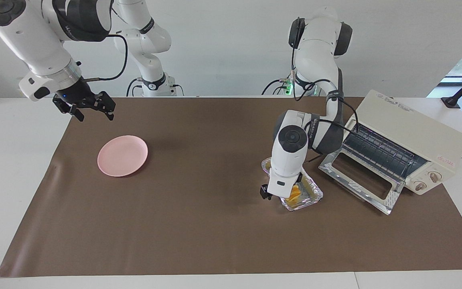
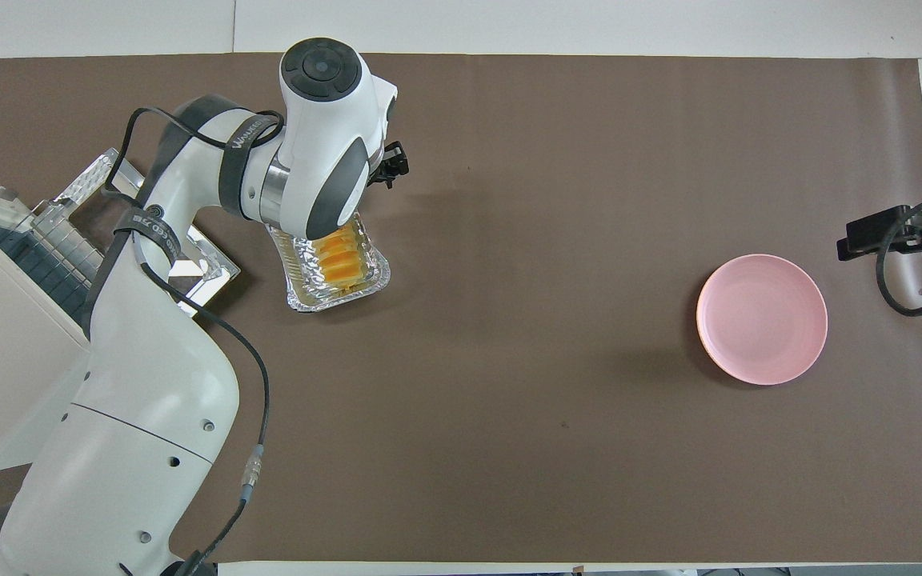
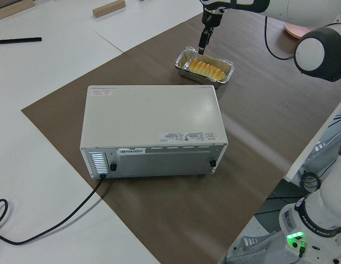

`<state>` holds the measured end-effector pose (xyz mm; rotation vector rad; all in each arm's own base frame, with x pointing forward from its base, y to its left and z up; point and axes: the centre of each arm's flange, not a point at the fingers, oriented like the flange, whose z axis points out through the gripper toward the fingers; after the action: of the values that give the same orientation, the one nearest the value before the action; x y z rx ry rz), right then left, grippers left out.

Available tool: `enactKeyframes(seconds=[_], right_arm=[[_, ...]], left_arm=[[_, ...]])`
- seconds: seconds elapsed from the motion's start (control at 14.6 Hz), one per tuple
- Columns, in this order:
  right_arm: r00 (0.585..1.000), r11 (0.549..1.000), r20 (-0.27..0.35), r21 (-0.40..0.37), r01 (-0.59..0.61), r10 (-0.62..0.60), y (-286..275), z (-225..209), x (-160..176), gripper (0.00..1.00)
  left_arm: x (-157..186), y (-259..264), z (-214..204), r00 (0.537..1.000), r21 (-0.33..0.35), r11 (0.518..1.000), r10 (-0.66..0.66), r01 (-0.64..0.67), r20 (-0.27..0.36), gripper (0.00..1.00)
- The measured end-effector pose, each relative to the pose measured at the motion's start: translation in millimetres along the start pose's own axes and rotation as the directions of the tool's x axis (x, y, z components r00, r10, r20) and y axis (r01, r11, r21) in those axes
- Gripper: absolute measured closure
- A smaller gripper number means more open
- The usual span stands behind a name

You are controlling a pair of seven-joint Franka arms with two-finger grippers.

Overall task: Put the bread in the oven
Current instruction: 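Carry the foil tray with the left gripper to the oven opening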

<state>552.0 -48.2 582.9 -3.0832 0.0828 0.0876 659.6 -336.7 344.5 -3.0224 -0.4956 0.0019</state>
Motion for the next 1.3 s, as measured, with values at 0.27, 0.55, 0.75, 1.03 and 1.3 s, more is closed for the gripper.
enactKeyframes(seconds=[0.27,0.55,0.75,1.03,1.3], right_arm=[[0.998,0.999,-0.036,0.001,-0.045,0.045,25.2,-4.8,2.0,0.0],[0.998,0.999,-0.036,-0.004,-0.043,0.042,24.4,-4.8,2.1,0.0],[0.998,0.999,-0.035,-0.005,-0.042,0.042,24.5,-4.6,2.1,0.0],[0.998,0.999,-0.041,-0.012,-0.041,0.04,24.5,-5.3,2.6,0.0],[0.993,0.993,-0.054,-0.04,-0.111,0.109,24.0,-6.5,3.8,0.0]], left_arm=[[-4.2,-0.1,13.7,1.0,0.029,1.0,0.007,-0.007,-0.003,0.23],[-6.5,-3.0,26.1,1.0,0.045,0.999,0.009,-0.009,0.006,0.28],[-7.6,-2.0,24.9,1.0,0.044,0.999,0.011,-0.011,0.005,0.33],[-15.5,4.3,25.1,1.0,0.046,0.999,0.023,-0.023,0.007,0.41],[-18.6,1.7,34.0,1.0,0.061,0.998,0.022,-0.023,0.02,0.69]])
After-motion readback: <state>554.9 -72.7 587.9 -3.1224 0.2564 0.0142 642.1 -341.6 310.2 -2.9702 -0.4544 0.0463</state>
